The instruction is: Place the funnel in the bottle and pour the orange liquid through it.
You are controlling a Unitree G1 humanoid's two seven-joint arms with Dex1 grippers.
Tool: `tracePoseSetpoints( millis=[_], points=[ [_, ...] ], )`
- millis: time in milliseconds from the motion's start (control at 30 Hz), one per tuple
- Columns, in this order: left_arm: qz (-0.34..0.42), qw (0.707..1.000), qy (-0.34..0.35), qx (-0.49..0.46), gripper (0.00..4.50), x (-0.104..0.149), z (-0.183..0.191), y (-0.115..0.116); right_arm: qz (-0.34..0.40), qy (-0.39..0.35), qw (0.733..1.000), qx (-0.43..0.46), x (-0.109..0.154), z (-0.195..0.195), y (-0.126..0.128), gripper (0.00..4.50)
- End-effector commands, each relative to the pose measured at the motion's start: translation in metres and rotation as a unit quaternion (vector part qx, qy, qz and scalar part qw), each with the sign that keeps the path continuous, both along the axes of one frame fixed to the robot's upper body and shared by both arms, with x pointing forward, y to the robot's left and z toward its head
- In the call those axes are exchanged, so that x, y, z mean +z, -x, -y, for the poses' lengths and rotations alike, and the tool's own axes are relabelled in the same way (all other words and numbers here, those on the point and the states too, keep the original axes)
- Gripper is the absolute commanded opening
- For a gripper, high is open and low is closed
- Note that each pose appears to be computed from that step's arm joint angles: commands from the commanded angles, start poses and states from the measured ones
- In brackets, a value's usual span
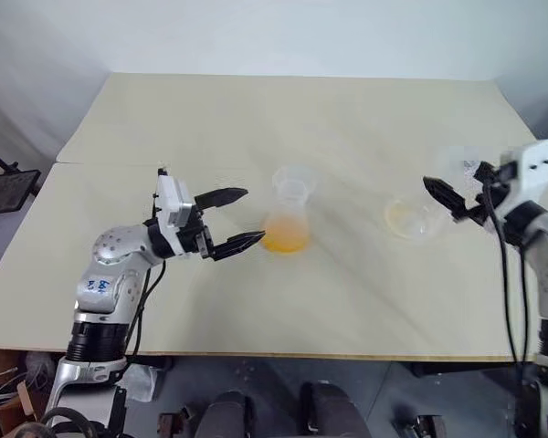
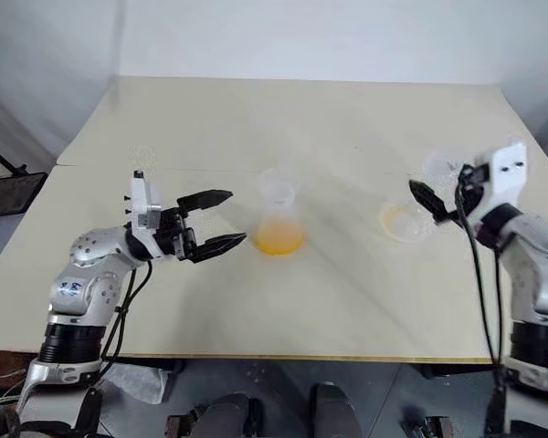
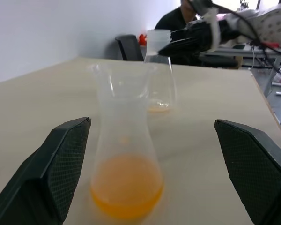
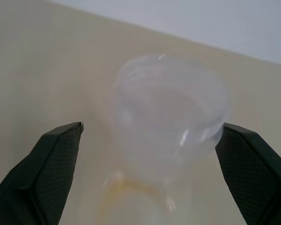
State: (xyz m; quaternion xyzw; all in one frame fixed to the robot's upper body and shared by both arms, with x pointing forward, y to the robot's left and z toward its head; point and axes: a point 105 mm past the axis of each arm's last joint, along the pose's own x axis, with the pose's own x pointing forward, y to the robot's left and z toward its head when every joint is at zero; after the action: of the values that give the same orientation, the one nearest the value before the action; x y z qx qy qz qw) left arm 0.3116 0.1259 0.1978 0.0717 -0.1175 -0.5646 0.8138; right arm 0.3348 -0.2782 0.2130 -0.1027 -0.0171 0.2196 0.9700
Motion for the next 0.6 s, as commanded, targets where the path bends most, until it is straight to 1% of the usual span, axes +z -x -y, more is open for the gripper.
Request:
tracePoseSetpoints(
  millis=[33,67,100,167,200,267,367,467,600],
  points=[
    [0.010,1.000,-0.010,0.001,4.50,0.002,-0.013,0.004,0.060,0.014,0.997,0.056,0.017,0.006,0.028,4.45],
    [0.008,1.000,-0.019,0.002,4.50,-0.001,-0.015,0.005,0.060,0.009,0.995,0.076,0.014,0.008,0.038,4.45],
    [0.005,1.000,-0.028,0.008,4.50,-0.004,-0.019,0.005,0.050,0.016,0.996,0.069,0.010,0.014,0.042,4.45],
    [0.000,0.998,-0.062,0.024,4.50,-0.015,-0.028,0.008,0.044,0.042,0.990,0.130,0.002,0.006,0.063,4.45],
    [-0.002,0.997,-0.070,0.026,4.50,-0.018,-0.030,0.010,0.026,0.053,0.986,0.156,-0.003,0.001,0.071,4.45],
    [-0.003,0.996,-0.078,0.034,4.50,-0.021,-0.034,0.012,0.010,0.050,0.980,0.194,-0.006,-0.009,0.081,4.45],
    [0.003,0.995,-0.092,0.046,4.50,-0.025,-0.042,0.015,-0.016,0.063,0.960,0.273,-0.012,-0.038,0.097,4.45],
    [0.010,0.993,-0.102,0.061,4.50,-0.027,-0.047,0.017,-0.013,0.059,0.944,0.324,-0.012,-0.069,0.106,4.45],
    [0.007,0.992,-0.108,0.072,4.50,-0.029,-0.050,0.022,-0.005,0.052,0.942,0.333,-0.015,-0.080,0.108,4.45]
  ],
)
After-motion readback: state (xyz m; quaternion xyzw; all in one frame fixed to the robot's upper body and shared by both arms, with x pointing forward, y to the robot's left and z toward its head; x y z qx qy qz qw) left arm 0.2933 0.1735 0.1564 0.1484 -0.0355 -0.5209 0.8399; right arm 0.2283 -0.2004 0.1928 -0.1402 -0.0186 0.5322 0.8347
